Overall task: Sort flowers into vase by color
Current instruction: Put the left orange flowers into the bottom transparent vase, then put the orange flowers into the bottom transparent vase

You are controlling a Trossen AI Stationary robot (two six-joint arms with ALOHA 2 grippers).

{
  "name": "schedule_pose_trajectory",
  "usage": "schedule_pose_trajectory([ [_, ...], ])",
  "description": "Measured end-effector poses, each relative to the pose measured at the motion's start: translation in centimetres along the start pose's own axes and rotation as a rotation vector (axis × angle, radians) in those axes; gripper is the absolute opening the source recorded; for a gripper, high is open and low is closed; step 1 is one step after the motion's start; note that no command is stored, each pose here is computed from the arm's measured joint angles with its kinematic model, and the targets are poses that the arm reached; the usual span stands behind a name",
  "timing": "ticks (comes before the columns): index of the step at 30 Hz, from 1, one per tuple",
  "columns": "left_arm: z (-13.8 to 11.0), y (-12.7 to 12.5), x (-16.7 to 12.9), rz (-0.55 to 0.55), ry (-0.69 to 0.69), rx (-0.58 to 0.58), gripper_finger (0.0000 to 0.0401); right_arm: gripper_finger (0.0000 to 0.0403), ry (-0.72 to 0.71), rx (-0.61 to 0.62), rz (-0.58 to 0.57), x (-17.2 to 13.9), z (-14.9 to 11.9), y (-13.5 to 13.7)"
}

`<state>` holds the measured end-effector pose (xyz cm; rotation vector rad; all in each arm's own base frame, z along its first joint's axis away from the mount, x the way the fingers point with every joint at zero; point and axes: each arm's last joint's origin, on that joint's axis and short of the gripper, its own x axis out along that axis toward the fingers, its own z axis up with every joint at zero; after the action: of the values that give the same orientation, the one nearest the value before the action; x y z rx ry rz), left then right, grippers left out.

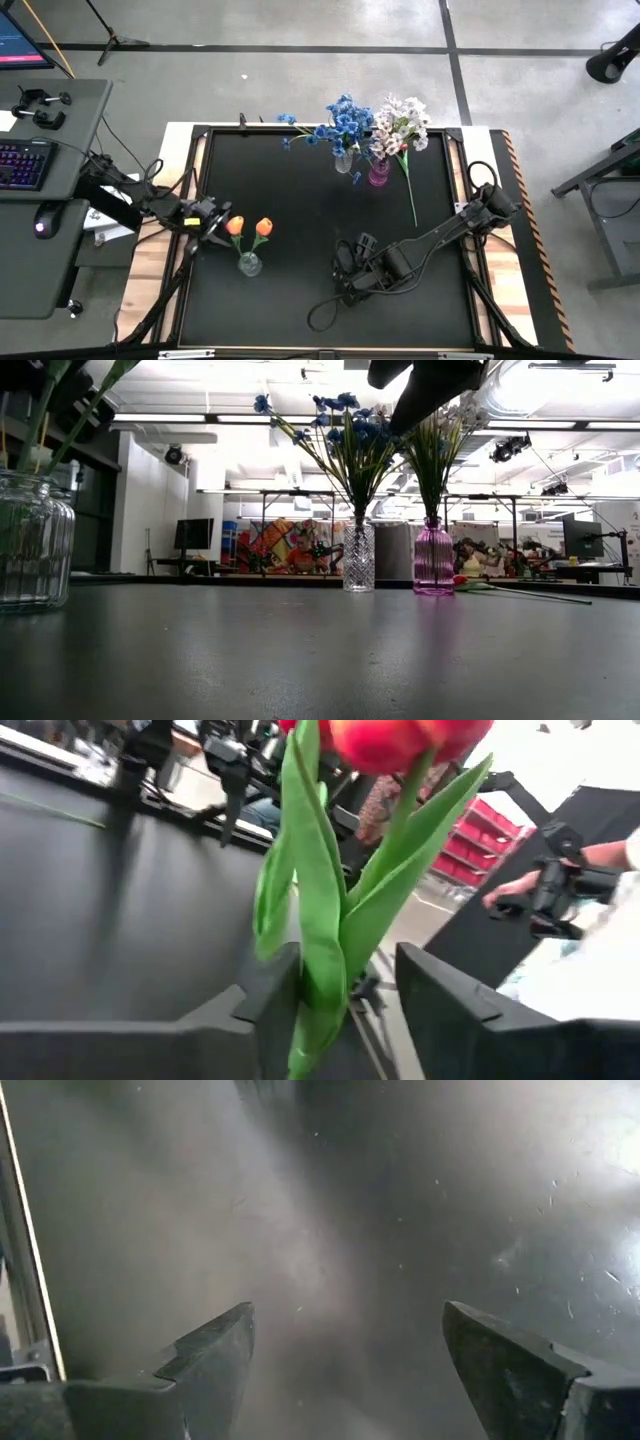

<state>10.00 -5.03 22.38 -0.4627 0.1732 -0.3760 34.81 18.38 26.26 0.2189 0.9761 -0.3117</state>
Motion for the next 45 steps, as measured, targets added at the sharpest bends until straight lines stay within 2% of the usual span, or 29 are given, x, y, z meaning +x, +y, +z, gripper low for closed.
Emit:
schedule_pose_trajectory([
  [4, 0.3, -0.4, 0.0, -0.073, -0.014, -0.06, 0.0182, 0.0309, 0.021, -0.025, -0.006, -0.9, 0.4, -0.1],
  [8, 0.9, -0.7, -0.1, -0.122, -0.07, -0.071, 0.0199, 0.0309, 0.02, -0.056, -0.029, -1.8, 1.0, -0.3],
  [16, 3.0, -1.5, -0.7, -0.165, -0.295, -0.004, 0.0205, 0.0309, 0.006, -0.041, -0.03, -1.9, 1.5, -0.5],
  [20, 4.7, -2.3, -1.3, -0.148, -0.361, 0.051, 0.0205, 0.0309, 0.006, -0.041, -0.029, -1.9, 1.5, -0.5],
  [22, 5.8, -2.7, -1.8, -0.116, -0.414, 0.095, 0.0205, 0.0309, 0.006, -0.04, -0.031, -1.9, 1.6, -0.5],
  [25, 7.5, -3.1, -2.4, 0.008, -0.492, 0.147, 0.0205, 0.0309, 0.013, -0.031, -0.044, -1.7, 1.7, -0.8],
  [28, 8.9, -3.3, -2.6, 0.161, -0.524, 0.163, 0.0205, 0.0309, 0.051, 0.053, -0.151, -1.5, 1.6, -2.2],
  [31, 9.5, -3.1, -2.1, 0.261, -0.481, 0.144, 0.0205, 0.0309, 0.103, 0.179, -0.295, -1.4, 1.5, -4.1],
  [35, 9.5, -2.5, -0.4, 0.297, -0.421, 0.04, 0.0205, 0.0309, 0.167, 0.338, -0.464, -1.3, 1.6, -6.8],
  [39, 9.3, -1.7, 1.1, 0.336, -0.377, 0.032, 0.0205, 0.0309, 0.227, 0.382, -0.559, -0.4, 2.0, -9.2],
  [42, 9.7, -1.6, 1.3, 0.334, -0.411, 0.026, 0.0205, 0.0309, 0.289, 0.421, -0.533, 0.2, 1.7, -11.0],
  [45, 10.1, -1.7, 0.9, 0.311, -0.453, 0.022, 0.0205, 0.0302, 0.315, 0.487, -0.463, 0.1, 0.3, -13.0],
])
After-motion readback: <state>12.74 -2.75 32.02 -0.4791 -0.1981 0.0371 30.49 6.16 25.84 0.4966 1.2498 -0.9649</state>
